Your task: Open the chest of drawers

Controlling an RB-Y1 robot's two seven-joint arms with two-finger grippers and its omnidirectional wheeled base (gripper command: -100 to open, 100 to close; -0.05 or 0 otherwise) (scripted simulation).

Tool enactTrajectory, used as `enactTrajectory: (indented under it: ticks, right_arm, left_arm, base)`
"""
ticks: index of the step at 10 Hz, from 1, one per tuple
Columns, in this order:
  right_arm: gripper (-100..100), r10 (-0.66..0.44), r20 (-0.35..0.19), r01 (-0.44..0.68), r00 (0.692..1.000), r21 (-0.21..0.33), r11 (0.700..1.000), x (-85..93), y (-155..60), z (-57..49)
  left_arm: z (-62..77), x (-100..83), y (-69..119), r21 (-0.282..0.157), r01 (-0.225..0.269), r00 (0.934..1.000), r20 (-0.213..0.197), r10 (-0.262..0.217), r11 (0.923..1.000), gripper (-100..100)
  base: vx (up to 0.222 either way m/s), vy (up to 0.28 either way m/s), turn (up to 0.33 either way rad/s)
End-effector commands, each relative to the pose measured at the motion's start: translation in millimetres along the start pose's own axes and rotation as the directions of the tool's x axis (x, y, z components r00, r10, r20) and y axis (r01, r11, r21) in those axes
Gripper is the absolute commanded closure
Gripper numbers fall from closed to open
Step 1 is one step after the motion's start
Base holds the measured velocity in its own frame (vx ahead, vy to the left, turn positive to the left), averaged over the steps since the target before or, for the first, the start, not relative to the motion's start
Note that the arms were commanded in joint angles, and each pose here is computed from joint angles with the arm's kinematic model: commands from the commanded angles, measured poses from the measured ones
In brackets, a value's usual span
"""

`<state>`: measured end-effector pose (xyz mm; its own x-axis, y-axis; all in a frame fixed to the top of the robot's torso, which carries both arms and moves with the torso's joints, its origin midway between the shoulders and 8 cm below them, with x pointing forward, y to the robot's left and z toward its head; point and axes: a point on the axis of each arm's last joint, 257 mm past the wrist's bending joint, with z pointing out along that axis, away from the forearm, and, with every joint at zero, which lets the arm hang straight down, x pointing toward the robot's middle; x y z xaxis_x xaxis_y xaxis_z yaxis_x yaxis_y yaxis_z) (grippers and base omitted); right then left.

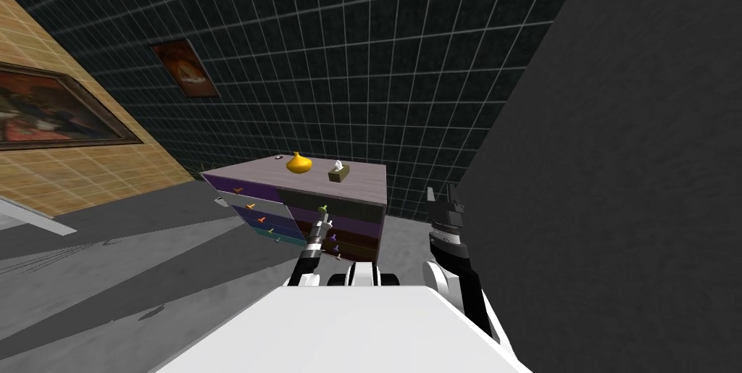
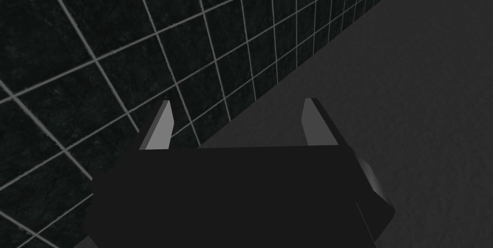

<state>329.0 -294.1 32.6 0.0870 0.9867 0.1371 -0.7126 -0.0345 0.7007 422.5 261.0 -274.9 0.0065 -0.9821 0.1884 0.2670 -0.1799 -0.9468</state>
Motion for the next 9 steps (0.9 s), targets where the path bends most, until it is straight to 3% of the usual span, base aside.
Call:
enactTrajectory:
  ticks: [1,4,9]
  right_arm:
    - [0,0.0,0.0,0.0,1.0,0.0,1.0,0.0,0,0.0]
    - [0,0.0,0.0,0.0,1.0,0.0,1.0,0.0,0,0.0]
    - [0,0.0,0.0,0.0,1.0,0.0,1.0,0.0,0,0.0]
  left_arm:
    - [2.7,-1.6,-6.1,0.0,-0.001,1.0,-0.004,0.001,1.0,100]
    - [-3.2,-2.2,-3.8,-0.015,0.0,1.0,-0.006,-0.001,0.9999,100]
    - [-6.0,-2.0,-12.0,-0.003,0.001,0.9999,-0.016,-0.001,1.0,100]
  base:
    - [-0.19,0.019,0.019]
    - [-0.125,0.007,0.02]
    - [-0.159,0.036,0.02]
